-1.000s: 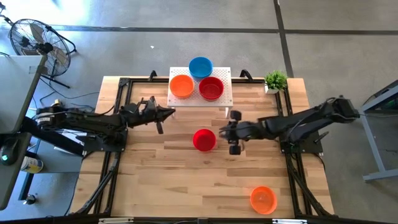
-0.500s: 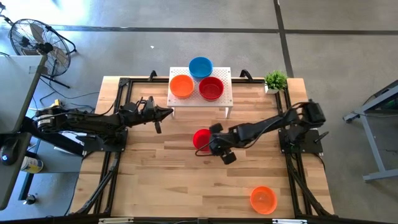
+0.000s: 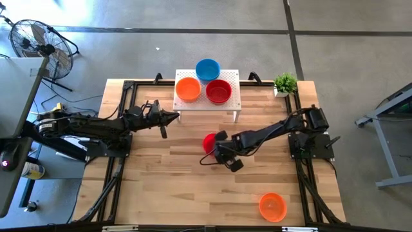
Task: Pick & Place Mini bowls
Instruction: Stack the red bowl on the red bowl on the shelf
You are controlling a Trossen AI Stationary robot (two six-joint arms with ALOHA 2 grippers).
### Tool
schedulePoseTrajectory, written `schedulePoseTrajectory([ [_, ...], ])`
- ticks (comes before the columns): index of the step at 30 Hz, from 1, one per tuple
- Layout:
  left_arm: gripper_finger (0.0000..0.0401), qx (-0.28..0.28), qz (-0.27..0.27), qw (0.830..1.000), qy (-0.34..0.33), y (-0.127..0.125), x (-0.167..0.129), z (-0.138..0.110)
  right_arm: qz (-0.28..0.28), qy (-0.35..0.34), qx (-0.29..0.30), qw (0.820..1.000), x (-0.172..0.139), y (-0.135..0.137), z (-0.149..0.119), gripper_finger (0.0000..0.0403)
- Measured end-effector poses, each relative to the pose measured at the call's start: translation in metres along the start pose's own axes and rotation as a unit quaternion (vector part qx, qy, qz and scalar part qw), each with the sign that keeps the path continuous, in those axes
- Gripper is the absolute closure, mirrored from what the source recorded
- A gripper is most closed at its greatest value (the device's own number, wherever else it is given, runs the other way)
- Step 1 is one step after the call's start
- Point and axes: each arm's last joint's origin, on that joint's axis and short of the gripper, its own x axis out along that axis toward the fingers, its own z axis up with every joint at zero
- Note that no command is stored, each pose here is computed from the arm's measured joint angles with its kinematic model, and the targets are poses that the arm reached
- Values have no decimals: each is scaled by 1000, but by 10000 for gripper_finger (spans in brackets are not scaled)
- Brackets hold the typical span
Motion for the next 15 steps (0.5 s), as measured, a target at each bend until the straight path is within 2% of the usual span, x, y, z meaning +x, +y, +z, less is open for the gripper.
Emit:
schedulePoseTrajectory([
  [2,401,-4,0,1000,1,0,0,0,11,2,29,1000,-6,-2,-2,393],
  [4,401,-5,0,1000,4,0,0,-1,33,4,75,997,-12,-4,-5,387],
  [7,401,-5,1,1000,8,0,0,-2,56,14,148,987,-22,-7,-14,382],
  [11,401,-5,1,1000,9,0,0,-2,60,23,243,968,-24,-8,-28,398],
  [13,401,-5,1,1000,9,0,0,-2,59,31,280,958,-23,-8,-31,391],
  [15,401,-5,1,1000,9,0,0,-2,62,35,305,950,-23,-8,-32,368],
])
